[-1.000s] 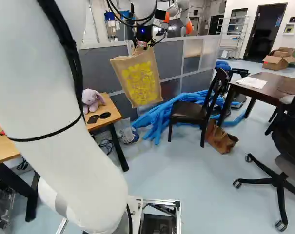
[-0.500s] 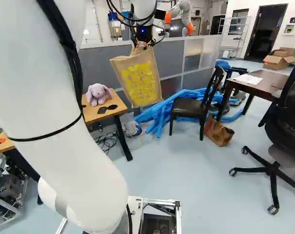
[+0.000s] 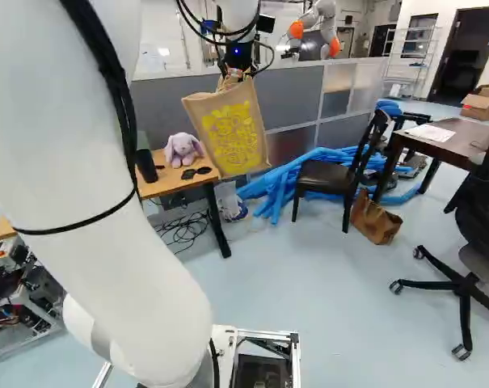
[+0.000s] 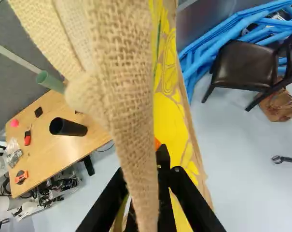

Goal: Pick up the bag on the ground and place it on the table

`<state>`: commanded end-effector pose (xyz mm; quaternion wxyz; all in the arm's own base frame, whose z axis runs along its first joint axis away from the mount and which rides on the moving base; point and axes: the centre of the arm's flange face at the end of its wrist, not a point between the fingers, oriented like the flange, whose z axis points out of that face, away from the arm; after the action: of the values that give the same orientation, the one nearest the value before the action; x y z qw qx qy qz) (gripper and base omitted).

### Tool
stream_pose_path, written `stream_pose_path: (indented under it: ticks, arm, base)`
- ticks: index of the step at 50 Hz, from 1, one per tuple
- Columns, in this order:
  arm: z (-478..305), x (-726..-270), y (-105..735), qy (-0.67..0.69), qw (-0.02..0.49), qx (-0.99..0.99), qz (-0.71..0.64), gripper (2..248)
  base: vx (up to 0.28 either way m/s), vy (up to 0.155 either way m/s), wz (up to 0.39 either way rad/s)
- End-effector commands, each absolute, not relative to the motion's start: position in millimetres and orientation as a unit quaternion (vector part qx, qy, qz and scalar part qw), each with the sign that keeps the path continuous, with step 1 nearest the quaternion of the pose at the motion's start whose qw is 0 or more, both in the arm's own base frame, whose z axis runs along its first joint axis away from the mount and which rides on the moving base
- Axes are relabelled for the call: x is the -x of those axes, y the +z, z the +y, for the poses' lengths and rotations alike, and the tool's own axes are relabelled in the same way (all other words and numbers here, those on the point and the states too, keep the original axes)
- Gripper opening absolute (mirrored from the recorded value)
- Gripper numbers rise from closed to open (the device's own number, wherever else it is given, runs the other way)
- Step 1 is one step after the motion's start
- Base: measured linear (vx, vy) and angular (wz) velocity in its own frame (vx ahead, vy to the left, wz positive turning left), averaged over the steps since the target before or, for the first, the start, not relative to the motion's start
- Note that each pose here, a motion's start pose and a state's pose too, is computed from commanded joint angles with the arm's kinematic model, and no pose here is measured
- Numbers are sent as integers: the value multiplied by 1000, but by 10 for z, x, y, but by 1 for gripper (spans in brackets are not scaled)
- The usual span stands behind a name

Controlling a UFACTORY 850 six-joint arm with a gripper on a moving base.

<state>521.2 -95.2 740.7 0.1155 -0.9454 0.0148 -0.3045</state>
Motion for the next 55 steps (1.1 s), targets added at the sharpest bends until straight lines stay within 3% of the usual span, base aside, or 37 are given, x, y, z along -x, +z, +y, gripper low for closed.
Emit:
stream_pose_path:
  ticks: [55]
  arm:
    - [-952, -5212, 7407, -305, 116, 945, 15, 21]
  base:
    - [-66, 42, 191]
